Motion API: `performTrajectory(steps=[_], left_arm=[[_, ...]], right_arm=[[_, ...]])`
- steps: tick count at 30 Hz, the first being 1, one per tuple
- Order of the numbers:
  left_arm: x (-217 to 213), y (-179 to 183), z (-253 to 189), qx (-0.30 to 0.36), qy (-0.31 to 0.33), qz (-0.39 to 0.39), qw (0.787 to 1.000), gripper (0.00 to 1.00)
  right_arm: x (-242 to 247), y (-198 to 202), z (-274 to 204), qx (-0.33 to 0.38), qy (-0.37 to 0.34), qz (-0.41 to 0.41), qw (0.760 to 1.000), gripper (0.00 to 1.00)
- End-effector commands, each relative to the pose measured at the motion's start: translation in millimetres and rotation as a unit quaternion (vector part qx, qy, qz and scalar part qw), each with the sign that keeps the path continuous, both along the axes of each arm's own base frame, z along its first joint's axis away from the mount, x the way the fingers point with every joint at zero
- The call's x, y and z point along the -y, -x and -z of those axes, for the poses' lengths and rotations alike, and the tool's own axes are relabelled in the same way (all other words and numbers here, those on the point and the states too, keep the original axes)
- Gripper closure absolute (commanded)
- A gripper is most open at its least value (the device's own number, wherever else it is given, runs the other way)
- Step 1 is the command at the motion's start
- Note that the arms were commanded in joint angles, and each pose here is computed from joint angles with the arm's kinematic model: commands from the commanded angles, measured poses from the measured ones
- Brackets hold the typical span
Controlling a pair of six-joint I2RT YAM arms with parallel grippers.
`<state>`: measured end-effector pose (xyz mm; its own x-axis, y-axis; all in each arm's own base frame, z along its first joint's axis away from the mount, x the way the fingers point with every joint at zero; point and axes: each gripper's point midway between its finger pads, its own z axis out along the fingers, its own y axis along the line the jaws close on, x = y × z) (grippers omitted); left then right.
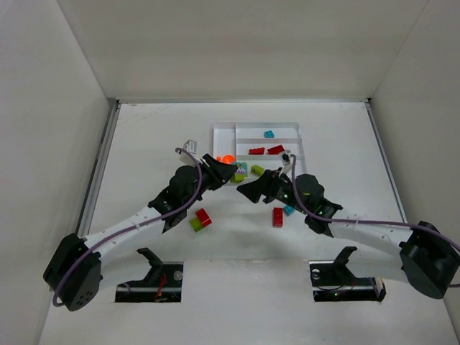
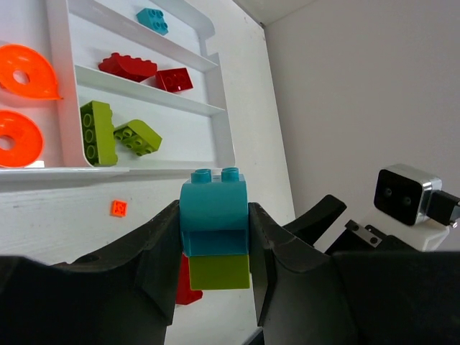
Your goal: Sort the legos into containers by color
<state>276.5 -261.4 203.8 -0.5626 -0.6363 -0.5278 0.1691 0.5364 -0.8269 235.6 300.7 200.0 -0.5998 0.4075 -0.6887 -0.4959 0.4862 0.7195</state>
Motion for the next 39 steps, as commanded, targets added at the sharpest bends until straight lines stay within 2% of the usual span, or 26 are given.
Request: performTrajectory(steps=[1,6,16,20,29,34,39], left_arm=[[8,2,-20,0.018,0.034,0.009,0.999,0.77],[8,6,-14,0.013,0.028,0.011,0.999,0.78],[13,11,-5,0.008,0.016,0.022,1.0,0.78],[13,9,-4,0.007,0.016,0.021,1.0,0.78],[13,7,-1,0.008,0.011,0.017,1.0,0.78],[6,-1,-3,0.016,0.003,-0.004,1.0,0.78],[-2,-14,-3,0.029,-0.016,-0.033,0.999,0.78]], right_arm=[[-20,2,-33,0.05,-0.019,-0.028,0.998,0.19],[-30,-1,-35,0.051,-0.001,-0.034,0.998,0.21],[-30,-18,-19,0.036,0.046,-0.006,0.998,0.32],[-30,-21,-12,0.031,0.065,-0.003,0.997,0.38],[-25,-26,-15,0.04,0.067,0.031,0.996,0.64],[-20,-16,-13,0.042,0.073,0.034,0.996,0.69],[-12,-4,-4,0.033,0.084,0.027,0.996,0.71]])
